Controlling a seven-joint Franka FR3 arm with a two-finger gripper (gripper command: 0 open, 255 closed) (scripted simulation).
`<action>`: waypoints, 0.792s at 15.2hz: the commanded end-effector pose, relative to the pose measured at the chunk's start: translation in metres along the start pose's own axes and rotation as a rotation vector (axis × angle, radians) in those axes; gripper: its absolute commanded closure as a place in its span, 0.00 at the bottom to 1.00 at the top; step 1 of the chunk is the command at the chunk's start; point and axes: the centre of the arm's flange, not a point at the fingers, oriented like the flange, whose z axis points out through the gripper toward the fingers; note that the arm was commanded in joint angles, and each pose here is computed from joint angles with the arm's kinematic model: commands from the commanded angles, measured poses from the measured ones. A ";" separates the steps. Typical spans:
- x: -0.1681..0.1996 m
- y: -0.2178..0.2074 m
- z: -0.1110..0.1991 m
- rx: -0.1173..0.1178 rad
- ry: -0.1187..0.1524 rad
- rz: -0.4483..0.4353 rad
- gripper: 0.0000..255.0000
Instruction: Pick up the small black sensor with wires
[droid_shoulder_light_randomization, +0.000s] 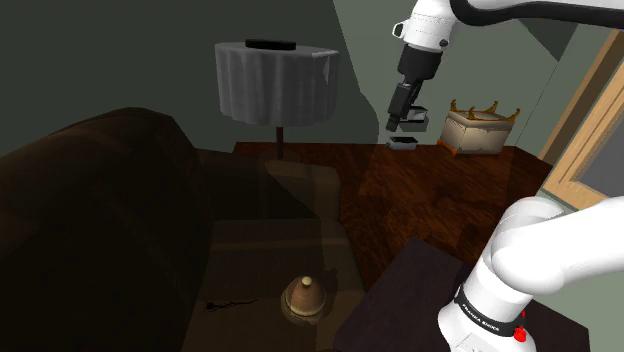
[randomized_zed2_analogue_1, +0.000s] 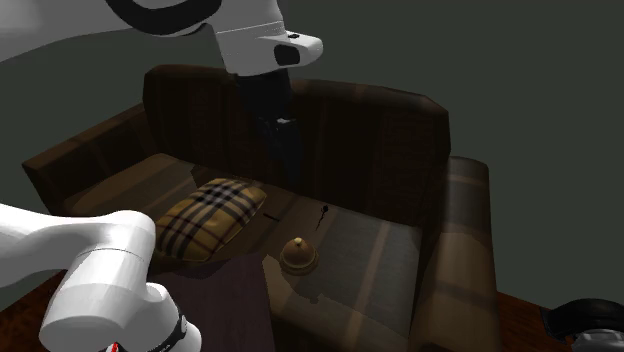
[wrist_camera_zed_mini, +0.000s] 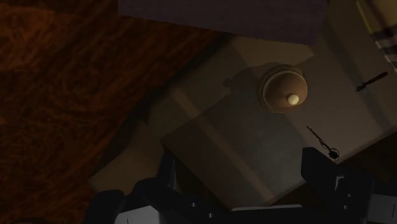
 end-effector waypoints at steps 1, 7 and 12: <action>0.000 0.000 0.000 0.000 0.000 0.000 0.00; 0.037 -0.018 0.064 0.036 0.017 -0.112 0.00; 0.067 -0.039 0.117 0.065 0.031 -0.205 0.00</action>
